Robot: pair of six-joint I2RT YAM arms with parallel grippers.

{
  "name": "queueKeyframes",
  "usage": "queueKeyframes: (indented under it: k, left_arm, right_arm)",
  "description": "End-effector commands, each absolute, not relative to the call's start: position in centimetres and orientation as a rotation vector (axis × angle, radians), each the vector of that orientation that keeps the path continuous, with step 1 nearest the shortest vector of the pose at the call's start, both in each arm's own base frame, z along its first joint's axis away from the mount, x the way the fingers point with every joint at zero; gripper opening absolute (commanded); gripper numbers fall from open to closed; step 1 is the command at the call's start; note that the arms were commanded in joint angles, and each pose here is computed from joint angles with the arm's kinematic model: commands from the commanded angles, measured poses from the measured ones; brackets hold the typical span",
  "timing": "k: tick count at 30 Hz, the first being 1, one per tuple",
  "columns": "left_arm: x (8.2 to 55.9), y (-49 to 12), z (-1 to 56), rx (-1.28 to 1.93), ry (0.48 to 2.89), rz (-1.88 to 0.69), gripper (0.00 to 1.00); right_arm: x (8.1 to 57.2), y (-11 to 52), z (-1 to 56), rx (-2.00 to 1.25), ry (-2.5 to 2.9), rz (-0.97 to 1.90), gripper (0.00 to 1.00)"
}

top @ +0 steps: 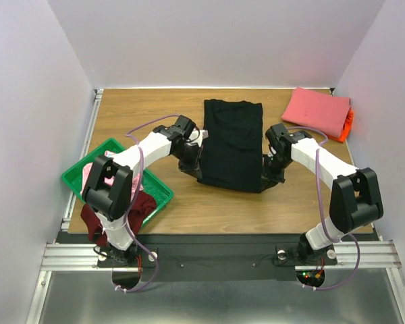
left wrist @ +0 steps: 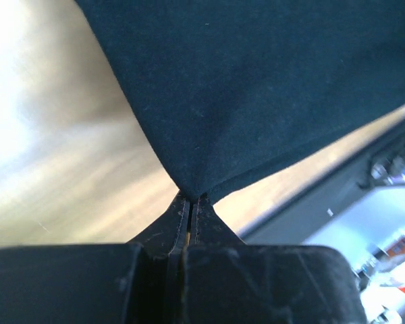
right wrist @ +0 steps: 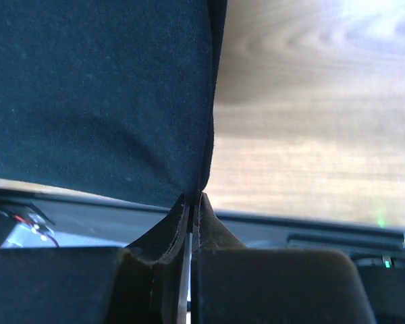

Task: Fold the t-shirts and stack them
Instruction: Fold the tshirt

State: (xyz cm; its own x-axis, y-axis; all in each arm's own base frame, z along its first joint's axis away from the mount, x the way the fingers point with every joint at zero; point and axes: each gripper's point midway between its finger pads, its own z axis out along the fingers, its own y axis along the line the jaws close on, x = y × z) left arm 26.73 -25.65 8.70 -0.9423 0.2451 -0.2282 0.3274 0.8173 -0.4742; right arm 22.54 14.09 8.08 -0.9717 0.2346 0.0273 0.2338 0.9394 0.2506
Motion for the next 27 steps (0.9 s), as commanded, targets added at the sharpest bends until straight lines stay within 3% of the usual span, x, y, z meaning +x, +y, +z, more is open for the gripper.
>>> queueKeyframes:
  k: [1,7,12,20,27]
  left_arm:
    - [22.6,-25.9,11.0,0.451,2.903,-0.895,0.0]
    - [21.9,-26.9,15.7,0.414,2.822,-0.982,0.0]
    - [26.1,-28.3,19.5,0.388,2.68,-0.999,0.0]
    - [32.2,-27.4,18.2,0.267,2.646,-0.889,0.0]
    - [37.2,-29.1,20.4,0.309,2.548,-0.91,0.0]
  right_arm:
    - [19.3,14.6,10.9,0.313,3.159,0.425,0.0]
    - [19.6,15.3,14.1,0.332,3.104,0.43,0.0]
    - [24.7,15.2,16.4,0.382,2.904,0.356,0.0]
    - [30.6,14.5,16.0,0.453,2.703,0.24,0.0]
    - [36.9,12.9,17.6,0.492,2.512,0.134,0.0]
